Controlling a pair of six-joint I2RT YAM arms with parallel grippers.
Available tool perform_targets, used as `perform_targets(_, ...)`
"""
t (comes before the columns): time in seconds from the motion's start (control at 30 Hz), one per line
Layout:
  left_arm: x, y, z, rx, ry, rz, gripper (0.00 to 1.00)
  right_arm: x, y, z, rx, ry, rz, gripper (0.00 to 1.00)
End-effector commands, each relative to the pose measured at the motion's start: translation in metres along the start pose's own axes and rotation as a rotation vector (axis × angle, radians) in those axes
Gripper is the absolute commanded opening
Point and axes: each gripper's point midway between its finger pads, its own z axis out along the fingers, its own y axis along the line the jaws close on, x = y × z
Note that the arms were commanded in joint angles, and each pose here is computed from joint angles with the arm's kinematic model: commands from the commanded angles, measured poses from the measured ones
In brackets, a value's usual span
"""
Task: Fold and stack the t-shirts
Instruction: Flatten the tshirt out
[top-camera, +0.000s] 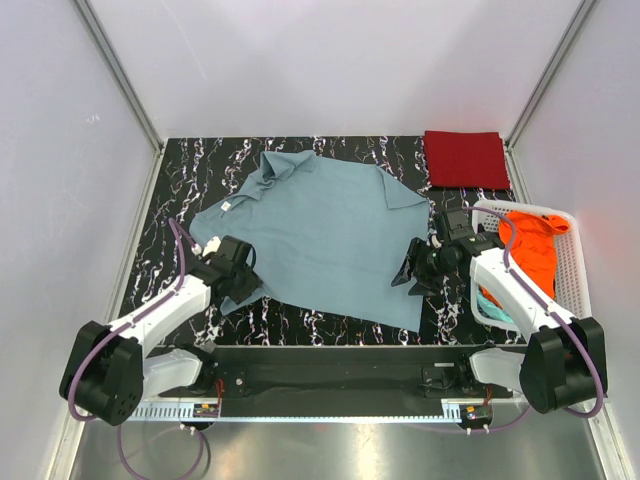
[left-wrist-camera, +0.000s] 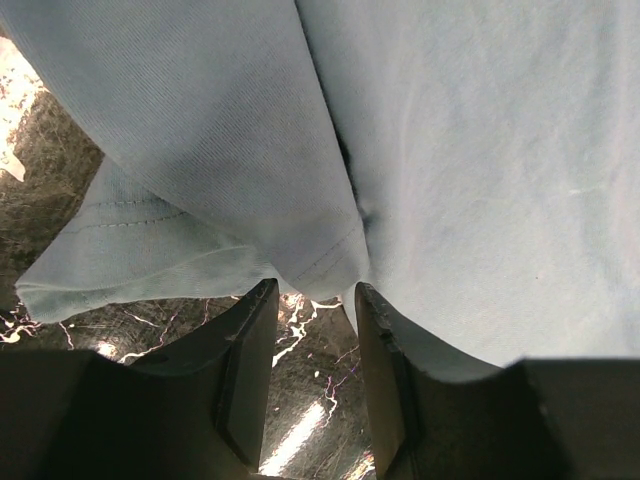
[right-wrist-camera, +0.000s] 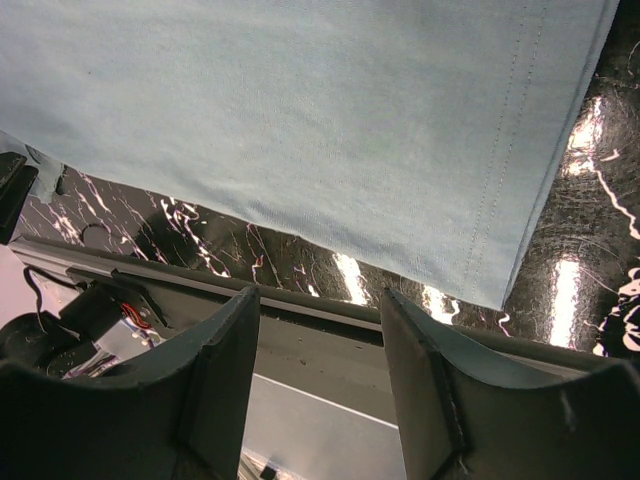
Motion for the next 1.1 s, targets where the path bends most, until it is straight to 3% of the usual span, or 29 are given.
perform_targets(0.0, -0.009, -0.003, 0.002, 0.009, -0.042, 0.0, 0.41, -0.004, 0.006, -0.006, -0.033, -0.031, -0.013, 0.59)
perform_targets(0.23, -0.014, -0.013, 0.008, 0.025, -0.058, 0.022, 0.38, -0.004, 0.006, -0.006, -0.032, -0.027, -0.014, 0.59)
perform_targets(0.33, -0.019, -0.016, 0.008, 0.025, -0.07, 0.044, 0.31, -0.003, 0.005, -0.005, -0.03, -0.024, -0.013, 0.59)
perform_targets(0.43, -0.023, -0.018, 0.006, 0.031, -0.086, 0.061, 0.2, -0.001, 0.003, -0.004, -0.025, -0.02, -0.009, 0.59)
perform_targets(0.5, -0.027, -0.025, 0.0, 0.055, -0.094, 0.086, 0.01, -0.001, 0.002, -0.003, -0.018, -0.018, -0.001, 0.59)
perform_targets(0.77, -0.049, -0.038, -0.051, 0.139, -0.17, 0.19, 0.0, 0.015, -0.049, 0.001, 0.22, 0.026, 0.213, 0.58)
perform_targets(0.93, -0.065, -0.062, -0.096, 0.288, -0.243, 0.288, 0.0, 0.021, -0.064, -0.003, 0.245, -0.01, 0.408, 0.49)
perform_targets(1.07, -0.071, -0.072, -0.121, 0.37, -0.288, 0.38, 0.0, 0.032, -0.064, 0.002, 0.233, 0.011, 0.512, 0.48)
